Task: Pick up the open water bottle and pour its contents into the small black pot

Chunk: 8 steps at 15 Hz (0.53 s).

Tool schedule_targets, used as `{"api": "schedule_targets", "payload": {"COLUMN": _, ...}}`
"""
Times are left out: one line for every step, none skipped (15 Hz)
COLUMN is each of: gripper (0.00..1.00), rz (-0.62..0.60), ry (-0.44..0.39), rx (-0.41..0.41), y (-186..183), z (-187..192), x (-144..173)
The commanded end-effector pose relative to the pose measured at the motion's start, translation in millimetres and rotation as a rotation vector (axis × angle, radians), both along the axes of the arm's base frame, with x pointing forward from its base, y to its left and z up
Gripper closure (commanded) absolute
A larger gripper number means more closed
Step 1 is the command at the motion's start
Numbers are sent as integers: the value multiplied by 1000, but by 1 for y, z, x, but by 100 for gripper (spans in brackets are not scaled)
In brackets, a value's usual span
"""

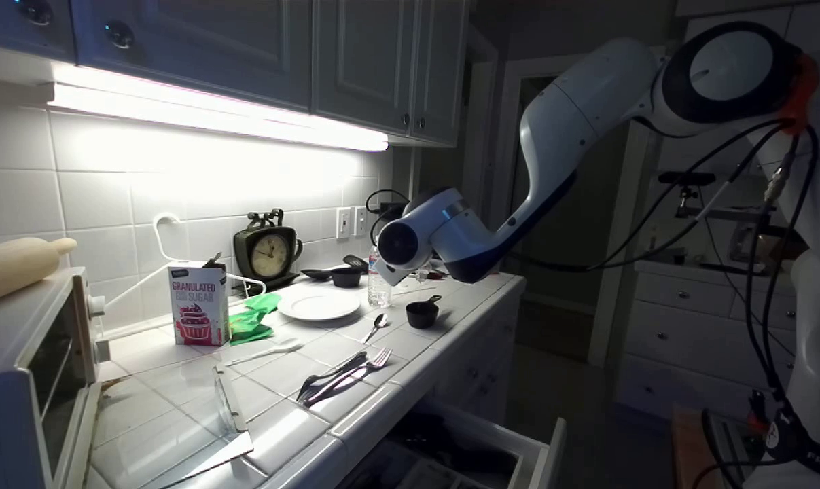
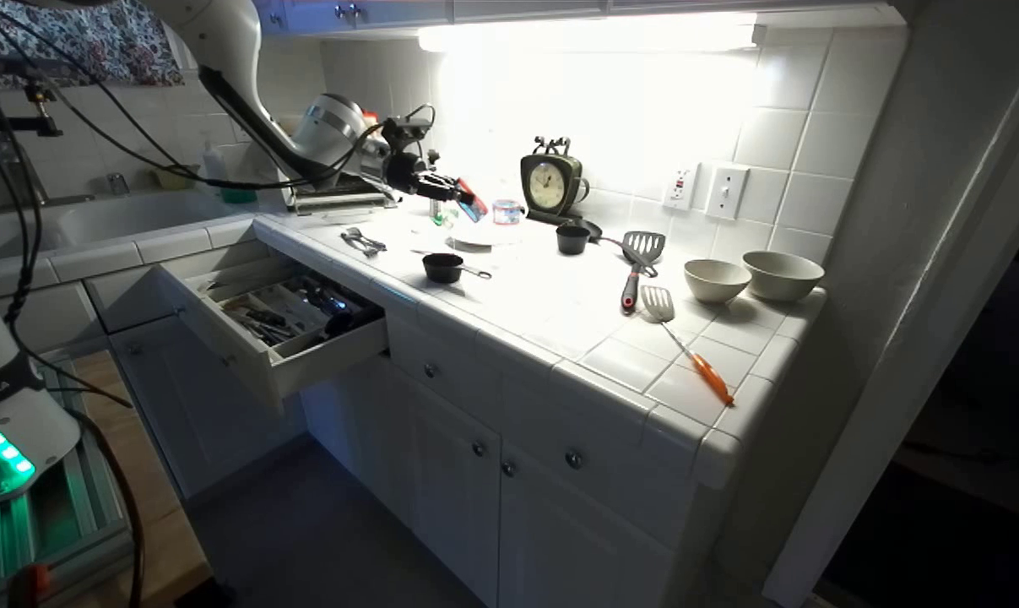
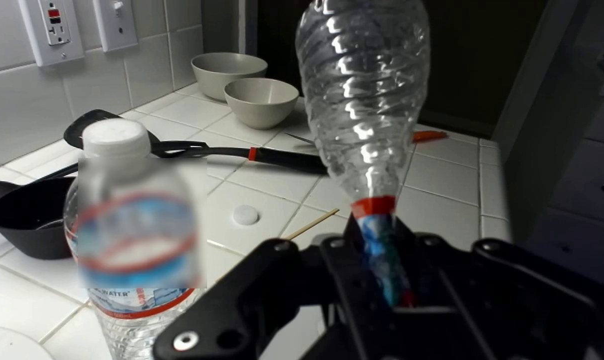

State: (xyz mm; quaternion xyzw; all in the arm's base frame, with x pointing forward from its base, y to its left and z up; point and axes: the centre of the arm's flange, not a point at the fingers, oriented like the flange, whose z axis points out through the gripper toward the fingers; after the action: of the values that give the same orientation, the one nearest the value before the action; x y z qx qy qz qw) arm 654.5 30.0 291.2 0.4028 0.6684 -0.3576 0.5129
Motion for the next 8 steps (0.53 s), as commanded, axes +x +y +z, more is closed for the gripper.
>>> {"api": "schedule_targets", "payload": {"gripper": 98, "rz": 23, "ry": -34, "rx": -36, "y": 3, "z": 5, "x": -15}}
{"api": "schedule_targets", "payload": {"gripper": 98, "rz": 26, "ry": -37, "rx": -38, "y": 4, "z": 5, "x": -15}}
{"api": "schedule_targets", "payload": {"gripper": 98, "rz": 30, "ry": -41, "rx": -44, "y": 5, "z": 5, "x": -16}}
{"api": "schedule_targets", "payload": {"gripper": 98, "rz": 36, "ry": -48, "rx": -51, "y": 6, "z": 5, "x": -17}}
{"api": "schedule_targets", "payload": {"gripper": 98, "rz": 40, "ry": -52, "rx": -55, "y": 7, "z": 5, "x": -17}}
{"api": "schedule_targets", "payload": {"gripper": 98, "rz": 44, "ry": -59, "rx": -61, "y": 7, "z": 5, "x": -19}}
{"api": "schedule_targets", "payload": {"gripper": 98, "rz": 46, "ry": -65, "rx": -65, "y": 8, "z": 5, "x": -19}}
{"api": "schedule_targets", "payload": {"gripper": 98, "rz": 47, "ry": -68, "rx": -66, "y": 8, "z": 5, "x": -20}}
